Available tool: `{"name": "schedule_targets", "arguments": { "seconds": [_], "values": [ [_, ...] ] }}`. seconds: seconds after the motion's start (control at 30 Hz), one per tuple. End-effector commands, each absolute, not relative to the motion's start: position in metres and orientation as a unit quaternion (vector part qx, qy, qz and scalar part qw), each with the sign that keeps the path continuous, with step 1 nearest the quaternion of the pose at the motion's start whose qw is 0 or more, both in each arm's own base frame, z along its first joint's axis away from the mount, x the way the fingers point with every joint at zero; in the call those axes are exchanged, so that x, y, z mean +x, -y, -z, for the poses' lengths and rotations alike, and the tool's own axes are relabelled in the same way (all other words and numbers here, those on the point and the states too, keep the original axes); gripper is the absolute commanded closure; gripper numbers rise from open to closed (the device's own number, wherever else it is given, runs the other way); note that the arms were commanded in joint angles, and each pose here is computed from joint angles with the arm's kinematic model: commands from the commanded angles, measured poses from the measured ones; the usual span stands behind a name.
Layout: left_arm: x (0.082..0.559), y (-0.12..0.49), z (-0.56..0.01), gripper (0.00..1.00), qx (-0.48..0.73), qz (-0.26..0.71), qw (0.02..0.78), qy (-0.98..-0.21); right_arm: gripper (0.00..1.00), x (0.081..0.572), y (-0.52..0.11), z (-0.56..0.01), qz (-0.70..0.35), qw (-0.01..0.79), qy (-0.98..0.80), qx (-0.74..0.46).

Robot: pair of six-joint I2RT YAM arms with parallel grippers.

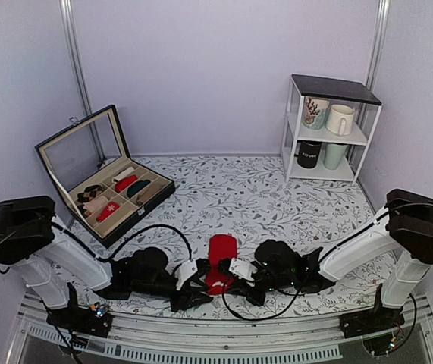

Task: Roll the socks
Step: Roll a pair of socks at the center of the board.

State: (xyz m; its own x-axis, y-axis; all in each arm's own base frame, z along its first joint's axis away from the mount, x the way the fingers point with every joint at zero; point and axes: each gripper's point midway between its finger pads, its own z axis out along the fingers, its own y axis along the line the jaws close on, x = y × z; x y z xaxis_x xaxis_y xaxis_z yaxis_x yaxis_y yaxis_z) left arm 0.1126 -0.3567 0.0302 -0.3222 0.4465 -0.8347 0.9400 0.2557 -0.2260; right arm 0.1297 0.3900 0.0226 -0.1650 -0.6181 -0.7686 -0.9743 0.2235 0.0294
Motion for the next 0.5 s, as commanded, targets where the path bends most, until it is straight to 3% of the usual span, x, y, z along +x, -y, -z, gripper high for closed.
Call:
{"name": "schedule_targets", "arguments": {
  "seconds": [0.0,0.23,0.47],
  "values": [
    [0.105,0.351,-0.039,0.64,0.523,0.304,0.389,-0.695,0.99,0.105,-0.359,0.024,-0.300,0.146,-0.787,-0.519],
    [0.100,0.358,-0.041,0.64,0.549,0.263,0.427,-0.668,0.98,0.110,-0.343,0.040,-0.336,0.015,-0.849,-0.407],
    [0.119,0.357,-0.035,0.61,0.527,0.220,0.472,-0.672,0.98,0.105,-0.339,0.045,-0.332,-0.019,-0.861,-0.386]
  ]
}}
